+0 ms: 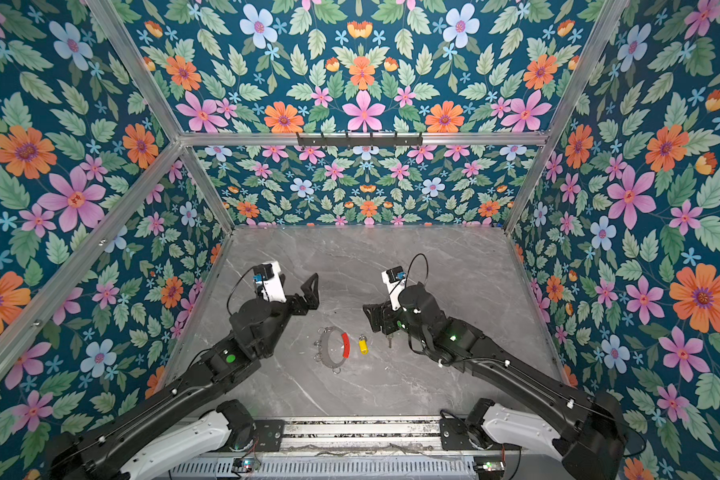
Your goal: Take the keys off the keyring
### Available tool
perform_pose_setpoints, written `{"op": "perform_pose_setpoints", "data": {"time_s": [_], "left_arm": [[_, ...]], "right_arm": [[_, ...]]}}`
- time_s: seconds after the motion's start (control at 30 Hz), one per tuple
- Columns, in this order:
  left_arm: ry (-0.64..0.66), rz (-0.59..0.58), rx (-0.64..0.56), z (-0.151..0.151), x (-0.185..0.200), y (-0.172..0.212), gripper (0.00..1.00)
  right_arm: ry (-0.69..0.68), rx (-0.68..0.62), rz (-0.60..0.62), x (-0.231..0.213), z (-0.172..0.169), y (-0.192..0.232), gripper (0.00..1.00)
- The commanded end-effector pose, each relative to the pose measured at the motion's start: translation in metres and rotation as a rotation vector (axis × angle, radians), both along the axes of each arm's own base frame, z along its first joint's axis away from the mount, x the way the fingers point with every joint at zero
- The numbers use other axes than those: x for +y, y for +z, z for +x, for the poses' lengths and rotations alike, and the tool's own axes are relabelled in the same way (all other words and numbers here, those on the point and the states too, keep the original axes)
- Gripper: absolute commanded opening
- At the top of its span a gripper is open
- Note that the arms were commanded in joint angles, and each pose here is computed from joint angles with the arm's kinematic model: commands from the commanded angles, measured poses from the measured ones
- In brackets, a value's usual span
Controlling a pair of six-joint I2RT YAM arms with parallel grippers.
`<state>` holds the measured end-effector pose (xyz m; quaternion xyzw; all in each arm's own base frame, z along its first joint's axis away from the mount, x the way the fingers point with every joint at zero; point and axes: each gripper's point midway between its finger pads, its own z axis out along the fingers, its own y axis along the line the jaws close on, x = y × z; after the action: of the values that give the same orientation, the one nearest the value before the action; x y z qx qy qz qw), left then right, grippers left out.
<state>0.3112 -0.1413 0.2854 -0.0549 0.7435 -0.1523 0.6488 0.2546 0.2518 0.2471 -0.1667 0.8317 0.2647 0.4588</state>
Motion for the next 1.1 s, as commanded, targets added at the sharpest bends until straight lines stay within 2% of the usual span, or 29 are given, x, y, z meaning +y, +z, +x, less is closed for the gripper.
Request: {"op": "perform_pose_setpoints", "data": {"time_s": [0.0,0.07,0.13,0.33,0.43,0.53,0.67,0.8,1.0,1.07], "left_arm": [[0.247,-0.025,0.0,0.031,0.061,-0.017,1.0],[0.402,0.008,-0.025,0.037,0.1,-0.032,1.0],[0.5,0.082,-0.043,0.038,0.124,-0.046,1.0],[0.626,0.38,0.125,0.054,0.162,-0.109,1.0],[0.628,0.46,0.134,0.053,0.168,-0.132,1.0],[0.571,0.459,0.086,0.051,0.163,-0.145,1.0],[0.489,0.481,0.047,0.061,0.152,-0.144,1.0],[0.476,0.483,0.008,0.062,0.156,-0.147,1.0],[0.354,0.343,0.077,0.074,0.169,-0.169,0.99],[0.375,0.334,0.016,0.069,0.175,-0.166,1.0]], "right_arm": [[-0.074,-0.04,-0.024,-0.019,0.002,0.006,0.91],[-0.126,-0.052,-0.036,-0.03,0.005,0.005,0.97],[-0.163,-0.062,-0.053,-0.039,0.006,0.002,0.99],[-0.246,-0.085,-0.067,-0.062,0.01,0.002,0.99],[-0.254,-0.095,-0.061,-0.067,0.009,0.001,0.99],[-0.258,-0.093,-0.077,-0.072,0.009,-0.002,0.99],[-0.273,-0.092,-0.075,-0.076,0.01,-0.003,0.99],[-0.276,-0.101,-0.074,-0.077,0.013,-0.001,0.99],[-0.315,-0.091,-0.058,-0.087,0.023,-0.005,0.99],[-0.321,-0.109,-0.05,-0.091,0.026,-0.006,0.99]]}}
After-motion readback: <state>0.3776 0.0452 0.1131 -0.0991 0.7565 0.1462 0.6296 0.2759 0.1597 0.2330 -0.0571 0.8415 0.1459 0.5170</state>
